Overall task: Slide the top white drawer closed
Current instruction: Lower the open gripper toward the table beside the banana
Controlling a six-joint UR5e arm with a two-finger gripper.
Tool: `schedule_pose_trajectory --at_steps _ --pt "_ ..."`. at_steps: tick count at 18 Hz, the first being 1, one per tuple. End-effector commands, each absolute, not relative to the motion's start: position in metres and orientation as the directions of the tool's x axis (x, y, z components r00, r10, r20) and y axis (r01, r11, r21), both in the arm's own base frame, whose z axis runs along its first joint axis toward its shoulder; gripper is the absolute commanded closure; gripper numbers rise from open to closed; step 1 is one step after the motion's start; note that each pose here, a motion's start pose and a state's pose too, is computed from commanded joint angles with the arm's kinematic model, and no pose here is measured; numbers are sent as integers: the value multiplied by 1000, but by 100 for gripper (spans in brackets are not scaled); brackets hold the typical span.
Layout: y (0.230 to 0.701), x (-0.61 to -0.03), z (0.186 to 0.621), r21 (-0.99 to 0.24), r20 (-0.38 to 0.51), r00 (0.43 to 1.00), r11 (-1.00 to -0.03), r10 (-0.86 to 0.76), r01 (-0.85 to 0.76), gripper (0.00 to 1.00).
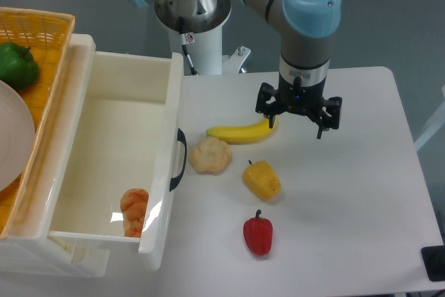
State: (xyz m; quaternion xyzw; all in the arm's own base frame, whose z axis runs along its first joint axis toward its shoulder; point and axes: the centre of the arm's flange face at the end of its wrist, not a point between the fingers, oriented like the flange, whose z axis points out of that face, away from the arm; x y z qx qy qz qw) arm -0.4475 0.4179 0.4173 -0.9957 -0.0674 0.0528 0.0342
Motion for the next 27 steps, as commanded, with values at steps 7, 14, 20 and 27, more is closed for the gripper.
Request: schedule_pose_trajectory --at_steps 7,14,20,27 --pt "418 -448 409 -46 -102 985 -990 139 135 0" --pt "418 -441 393 -26 -78 987 -990 142 141 0" --pt "421 -435 380 -16 -60 974 -976 220 219 0" --pt "426 -439 365 -6 -36 941 -942 335 335 0"
